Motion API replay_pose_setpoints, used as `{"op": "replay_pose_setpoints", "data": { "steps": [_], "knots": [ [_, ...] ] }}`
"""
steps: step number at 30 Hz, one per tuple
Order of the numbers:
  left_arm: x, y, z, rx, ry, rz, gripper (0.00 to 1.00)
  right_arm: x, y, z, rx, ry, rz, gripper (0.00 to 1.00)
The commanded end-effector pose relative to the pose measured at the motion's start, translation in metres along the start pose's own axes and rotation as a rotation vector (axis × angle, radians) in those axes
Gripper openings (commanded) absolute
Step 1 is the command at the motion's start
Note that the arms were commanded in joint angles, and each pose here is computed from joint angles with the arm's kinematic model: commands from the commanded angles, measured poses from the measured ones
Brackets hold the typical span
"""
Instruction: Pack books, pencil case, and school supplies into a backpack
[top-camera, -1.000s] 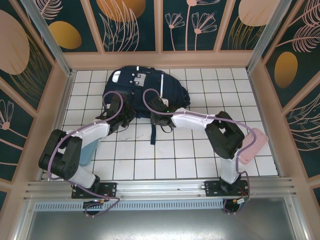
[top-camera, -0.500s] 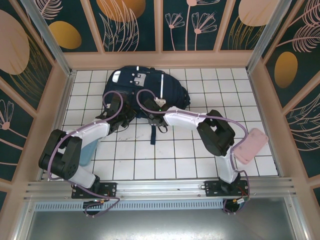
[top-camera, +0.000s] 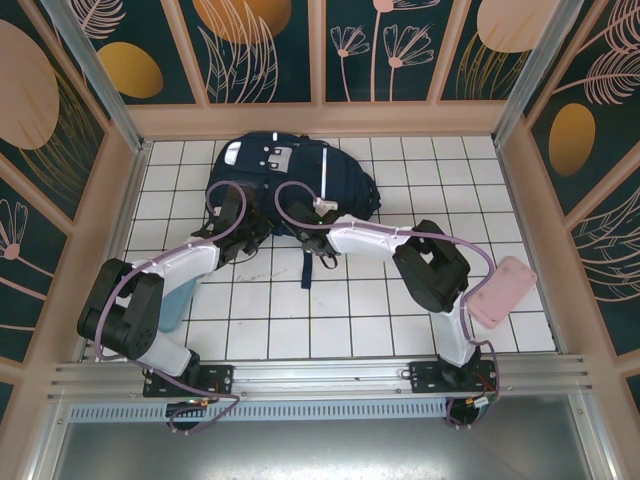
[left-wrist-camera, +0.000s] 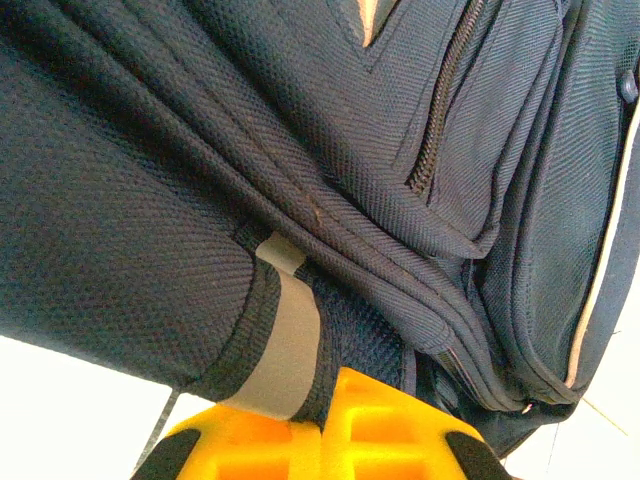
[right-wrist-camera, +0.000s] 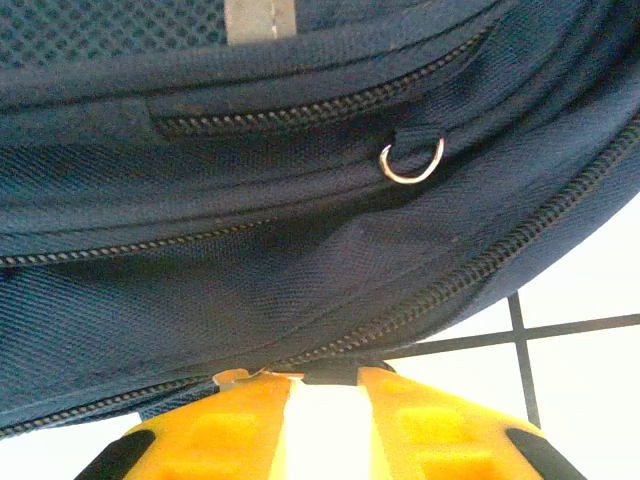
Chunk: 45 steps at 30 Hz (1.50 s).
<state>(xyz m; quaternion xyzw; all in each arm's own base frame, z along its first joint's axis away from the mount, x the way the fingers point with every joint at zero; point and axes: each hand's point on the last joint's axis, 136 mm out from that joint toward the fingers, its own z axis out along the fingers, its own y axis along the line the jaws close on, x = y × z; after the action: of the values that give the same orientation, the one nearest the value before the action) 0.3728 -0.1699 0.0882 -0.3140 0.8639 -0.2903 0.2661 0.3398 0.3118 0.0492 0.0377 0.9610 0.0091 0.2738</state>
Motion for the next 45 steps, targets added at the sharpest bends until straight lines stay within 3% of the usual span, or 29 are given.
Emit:
{"op": "replay_pose_setpoints", "data": {
  "steps": [1,6,11,14,19,30,39,45],
  "knots": [
    [-0.025,-0.040,-0.015,0.113,-0.082,0.031,0.00,-0.004,-0.004,-0.003,-0.025,-0.026,-0.058,0.25],
    [-0.025,-0.041,-0.016,0.116,-0.082,0.033,0.00,-0.007,0.005,0.001,-0.045,-0.043,-0.170,0.30],
    [-0.025,-0.040,-0.015,0.114,-0.078,0.032,0.00,-0.008,0.008,0.000,-0.066,-0.048,-0.237,0.45],
    [-0.025,-0.041,-0.015,0.115,-0.078,0.030,0.00,-0.008,0.013,0.000,-0.093,-0.053,-0.252,0.46],
    [-0.025,-0.041,-0.015,0.115,-0.078,0.031,0.00,-0.008,0.022,0.000,-0.140,-0.067,-0.289,0.34],
    [-0.028,-0.032,-0.015,0.081,-0.102,0.028,0.00,-0.019,0.006,-0.017,-0.093,-0.126,-0.246,0.01],
    [-0.028,0.014,-0.011,-0.024,-0.138,-0.005,0.00,0.001,-0.046,-0.011,0.033,-0.070,-0.264,0.00],
    [-0.034,0.040,-0.013,-0.067,-0.152,-0.029,0.00,-0.009,-0.090,-0.008,0.081,-0.066,-0.228,0.00]
  ]
}}
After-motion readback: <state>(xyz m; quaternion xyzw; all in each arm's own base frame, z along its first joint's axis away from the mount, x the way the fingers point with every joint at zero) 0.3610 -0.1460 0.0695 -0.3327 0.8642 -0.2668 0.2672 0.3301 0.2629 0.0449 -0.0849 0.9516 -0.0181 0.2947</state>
